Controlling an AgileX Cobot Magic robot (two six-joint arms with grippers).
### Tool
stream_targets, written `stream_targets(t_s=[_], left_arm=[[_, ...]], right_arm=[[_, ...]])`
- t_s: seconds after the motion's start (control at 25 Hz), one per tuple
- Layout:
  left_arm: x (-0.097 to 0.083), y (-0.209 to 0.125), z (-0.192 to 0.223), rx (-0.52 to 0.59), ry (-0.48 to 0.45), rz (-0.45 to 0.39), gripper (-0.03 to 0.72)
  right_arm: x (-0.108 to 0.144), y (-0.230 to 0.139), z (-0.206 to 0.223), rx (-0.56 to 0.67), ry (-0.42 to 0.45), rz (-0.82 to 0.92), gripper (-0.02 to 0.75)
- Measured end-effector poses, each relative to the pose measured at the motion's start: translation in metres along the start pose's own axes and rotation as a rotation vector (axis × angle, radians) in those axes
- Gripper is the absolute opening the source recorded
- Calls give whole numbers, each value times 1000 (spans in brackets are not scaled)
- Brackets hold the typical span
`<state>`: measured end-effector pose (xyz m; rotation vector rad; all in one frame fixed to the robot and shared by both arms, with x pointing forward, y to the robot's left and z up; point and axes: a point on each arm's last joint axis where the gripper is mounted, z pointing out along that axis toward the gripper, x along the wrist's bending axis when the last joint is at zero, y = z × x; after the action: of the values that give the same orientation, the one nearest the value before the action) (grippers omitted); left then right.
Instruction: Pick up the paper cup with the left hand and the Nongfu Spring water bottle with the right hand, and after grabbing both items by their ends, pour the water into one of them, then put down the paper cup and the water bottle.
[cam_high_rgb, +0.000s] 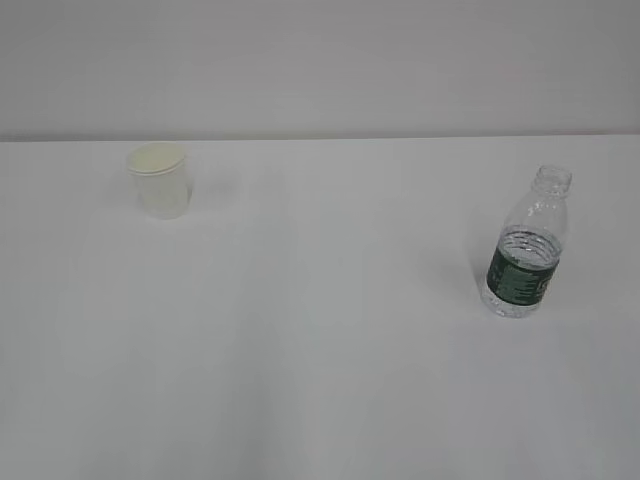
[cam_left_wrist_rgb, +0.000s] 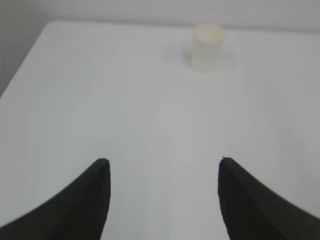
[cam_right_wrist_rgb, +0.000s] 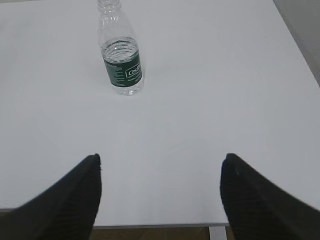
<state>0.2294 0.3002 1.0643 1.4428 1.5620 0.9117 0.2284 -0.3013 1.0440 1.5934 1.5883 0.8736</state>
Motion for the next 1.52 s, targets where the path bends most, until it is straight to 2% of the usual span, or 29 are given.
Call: stream_targets(t_s=[0.2, 0.4, 0.52, 0.76, 0.92, 1.0, 1.16, 1.36, 1.52], left_arm=[[-4, 25, -4, -251, -48, -21, 471], [-7, 41, 14, -226, -63, -43, 463], [-10, 54, 32, -219, -86, -81, 463], [-11, 75, 67, -209, -90, -117, 463], [-10, 87, 83, -267, -56, -17, 462], [-9, 92, 91, -291, -47, 1, 462], [-9, 93, 113, -232, -39, 12, 462], [-21, 97, 144, -220, -103, 15, 461], [-39, 92, 176, -208, -177, 39, 461]], right_arm=[[-1, 5, -1, -33, -10, 20, 555], [2, 36, -8, -346, 28, 41, 555], [1, 52, -6, -455, 23, 36, 554], [6, 84, 29, -417, 78, 101, 524], [7, 98, 47, -415, 92, 137, 523], [7, 103, 53, -425, 85, 122, 522], [7, 107, 61, -423, 63, 37, 522], [6, 107, 82, -401, 51, 15, 522], [6, 100, 105, -386, 41, 31, 521]])
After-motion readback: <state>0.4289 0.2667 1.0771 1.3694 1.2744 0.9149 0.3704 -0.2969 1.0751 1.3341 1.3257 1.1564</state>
